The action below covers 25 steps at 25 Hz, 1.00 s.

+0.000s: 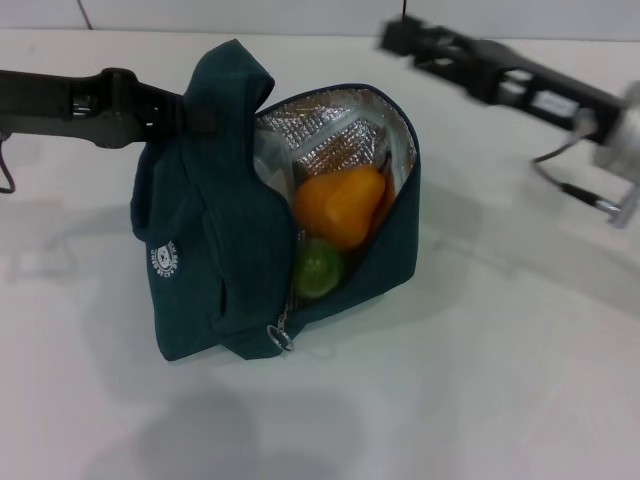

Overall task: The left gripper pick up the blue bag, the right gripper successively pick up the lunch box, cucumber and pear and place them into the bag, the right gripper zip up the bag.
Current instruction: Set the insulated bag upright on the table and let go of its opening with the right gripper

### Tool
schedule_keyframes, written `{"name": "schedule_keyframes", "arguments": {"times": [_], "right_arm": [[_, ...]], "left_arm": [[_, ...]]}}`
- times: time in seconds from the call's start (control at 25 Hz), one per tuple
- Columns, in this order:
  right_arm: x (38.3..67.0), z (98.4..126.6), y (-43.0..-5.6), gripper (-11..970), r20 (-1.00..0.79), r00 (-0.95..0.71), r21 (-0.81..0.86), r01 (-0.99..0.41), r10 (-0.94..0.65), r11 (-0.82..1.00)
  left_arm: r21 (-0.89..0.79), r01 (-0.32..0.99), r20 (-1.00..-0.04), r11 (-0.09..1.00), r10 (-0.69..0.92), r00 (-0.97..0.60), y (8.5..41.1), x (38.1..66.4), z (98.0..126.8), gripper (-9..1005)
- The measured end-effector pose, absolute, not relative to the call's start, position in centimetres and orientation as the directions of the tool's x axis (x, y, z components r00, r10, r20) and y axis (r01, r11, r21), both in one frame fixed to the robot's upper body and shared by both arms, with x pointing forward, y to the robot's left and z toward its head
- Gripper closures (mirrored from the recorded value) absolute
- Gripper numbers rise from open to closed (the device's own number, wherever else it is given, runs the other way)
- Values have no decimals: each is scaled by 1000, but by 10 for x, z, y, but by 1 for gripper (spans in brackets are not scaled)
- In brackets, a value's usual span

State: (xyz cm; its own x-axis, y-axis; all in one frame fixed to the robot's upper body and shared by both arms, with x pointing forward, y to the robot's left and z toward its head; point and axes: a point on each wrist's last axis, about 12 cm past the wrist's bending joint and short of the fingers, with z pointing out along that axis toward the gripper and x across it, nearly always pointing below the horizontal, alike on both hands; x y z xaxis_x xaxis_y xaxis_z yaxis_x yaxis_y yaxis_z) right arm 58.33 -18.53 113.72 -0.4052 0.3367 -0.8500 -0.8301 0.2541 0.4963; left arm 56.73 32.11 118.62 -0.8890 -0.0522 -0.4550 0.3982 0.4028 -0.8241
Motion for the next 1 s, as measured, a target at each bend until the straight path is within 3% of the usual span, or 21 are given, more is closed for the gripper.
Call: {"name": "schedule_keyframes", "arguments": {"times": [0.2,0.36,0.52,1.0], "right_arm": [[575,1114,-233,394,-731,-517,668,-673,445,317],[566,1092,-246,347,-613,-622,787,-535,486,308],[560,1076,-239,341,-496,-703,868,-420,510,264],[564,1070,-200,339,-383,-848,920,-313,366,237]], "left_arm": [[-823,402,-458,402,-50,-887,321,568,1187,952],[-821,405,-460,401,-47,-886,320,568,1188,953],[-821,409,-462,398,-43,-886,318,569,1188,953],[-818,423,-471,390,-30,-882,313,572,1190,953]]}}
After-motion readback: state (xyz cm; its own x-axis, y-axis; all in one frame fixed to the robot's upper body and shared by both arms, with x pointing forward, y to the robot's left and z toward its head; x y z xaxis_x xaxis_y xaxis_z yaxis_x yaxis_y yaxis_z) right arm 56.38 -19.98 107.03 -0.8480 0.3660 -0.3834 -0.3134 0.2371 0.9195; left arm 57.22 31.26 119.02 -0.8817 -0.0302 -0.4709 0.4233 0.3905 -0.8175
